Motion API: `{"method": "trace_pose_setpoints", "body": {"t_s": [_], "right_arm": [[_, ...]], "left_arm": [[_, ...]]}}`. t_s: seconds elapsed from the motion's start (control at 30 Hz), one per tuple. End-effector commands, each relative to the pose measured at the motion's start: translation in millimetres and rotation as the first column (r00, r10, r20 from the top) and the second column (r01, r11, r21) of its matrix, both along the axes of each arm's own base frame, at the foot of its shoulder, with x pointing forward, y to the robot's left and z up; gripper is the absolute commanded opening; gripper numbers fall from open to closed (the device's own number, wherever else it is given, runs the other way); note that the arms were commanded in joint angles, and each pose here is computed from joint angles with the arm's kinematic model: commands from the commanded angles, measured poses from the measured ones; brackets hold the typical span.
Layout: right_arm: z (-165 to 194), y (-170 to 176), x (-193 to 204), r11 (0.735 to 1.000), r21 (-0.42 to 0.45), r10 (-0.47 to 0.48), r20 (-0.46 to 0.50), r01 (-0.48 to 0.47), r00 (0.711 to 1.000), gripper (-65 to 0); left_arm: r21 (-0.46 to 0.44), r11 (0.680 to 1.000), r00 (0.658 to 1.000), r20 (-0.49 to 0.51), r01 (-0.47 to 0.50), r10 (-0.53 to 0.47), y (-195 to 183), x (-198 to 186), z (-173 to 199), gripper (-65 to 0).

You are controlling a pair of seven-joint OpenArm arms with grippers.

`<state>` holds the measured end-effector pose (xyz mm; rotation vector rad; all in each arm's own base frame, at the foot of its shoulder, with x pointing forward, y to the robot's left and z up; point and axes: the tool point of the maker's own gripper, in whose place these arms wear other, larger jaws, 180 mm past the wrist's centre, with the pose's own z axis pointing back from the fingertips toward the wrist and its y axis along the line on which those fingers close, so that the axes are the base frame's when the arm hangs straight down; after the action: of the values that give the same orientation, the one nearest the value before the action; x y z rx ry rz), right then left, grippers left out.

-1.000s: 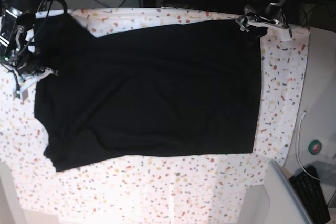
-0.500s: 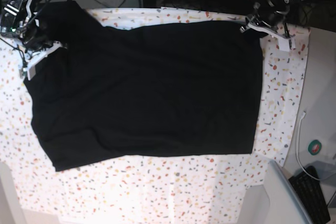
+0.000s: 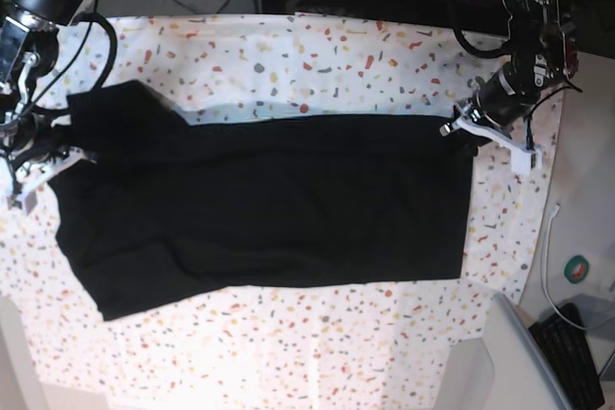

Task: Layout the t-shirt on the table in an organized manner, then fold the t-shirt properly
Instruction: 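Pull both corners apart with both grippers to straighten the shirt, then adjust the shirt edge with the right gripper while left holds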

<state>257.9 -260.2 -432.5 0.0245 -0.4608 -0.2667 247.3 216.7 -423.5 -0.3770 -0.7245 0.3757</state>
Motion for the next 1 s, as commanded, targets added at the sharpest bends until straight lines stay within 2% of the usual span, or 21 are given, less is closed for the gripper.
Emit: {"method": "trace_pose_setpoints", "body": {"t_s": [0.0, 0.13, 0.3, 0.47, 0.6, 0.7, 0.77, 0.93, 0.97], "right_arm": [[3, -6, -3, 1.000, -0.017, -0.001, 0.004, 0.001, 1.000, -65.0], [-15, -2, -24, 1.000, -0.003, -0.003, -0.045, 0.002, 0.999, -65.0], [-28, -8, -20, 1.000, 0.000, -0.015, -0.015, 0.015, 1.000, -65.0], [-26, -16, 9, 1.000, 0.011, -0.021, 0.012, 0.021, 1.000, -65.0], [-10, -22, 41, 0.999, 0.016, -0.031, 0.050, 0.030, 0.998, -65.0], [0, -24, 52, 0.994, 0.041, -0.104, 0.021, 0.103, 0.994, -65.0], [6, -19, 64, 0.992, 0.050, -0.118, 0.027, 0.116, 0.993, -65.0], [-2, 16, 95, 0.998, 0.056, 0.012, -0.002, -0.011, 1.000, -65.0], [-2, 15, 95, 0.999, 0.044, 0.031, -0.019, -0.030, 0.999, -60.5]], "left_arm": [[0.012, 1.000, 1.000, 0.006, -0.002, 0.002, 6, -4, 3, -65.0], [0.019, 1.000, 0.998, -0.058, -0.022, 0.023, 13, -34, -11, -65.0], [0.034, 0.998, 0.995, -0.089, -0.043, 0.046, 24, -51, -16, -65.0], [0.036, 0.998, 0.996, -0.077, -0.048, 0.050, 26, -47, -14, -65.0], [0.025, 0.999, 0.996, -0.069, -0.046, 0.048, 21, -42, -13, -65.0], [0.013, 0.998, 0.996, -0.067, -0.054, 0.055, 18, -41, -15, -65.0], [0.013, 0.998, 0.996, -0.067, -0.054, 0.055, 18, -41, -15, -65.0], [0.013, 0.999, 0.997, -0.063, -0.053, 0.053, 17, -40, -13, -65.0], [0.013, 0.999, 0.997, -0.063, -0.053, 0.053, 17, -40, -13, -65.0]]}}
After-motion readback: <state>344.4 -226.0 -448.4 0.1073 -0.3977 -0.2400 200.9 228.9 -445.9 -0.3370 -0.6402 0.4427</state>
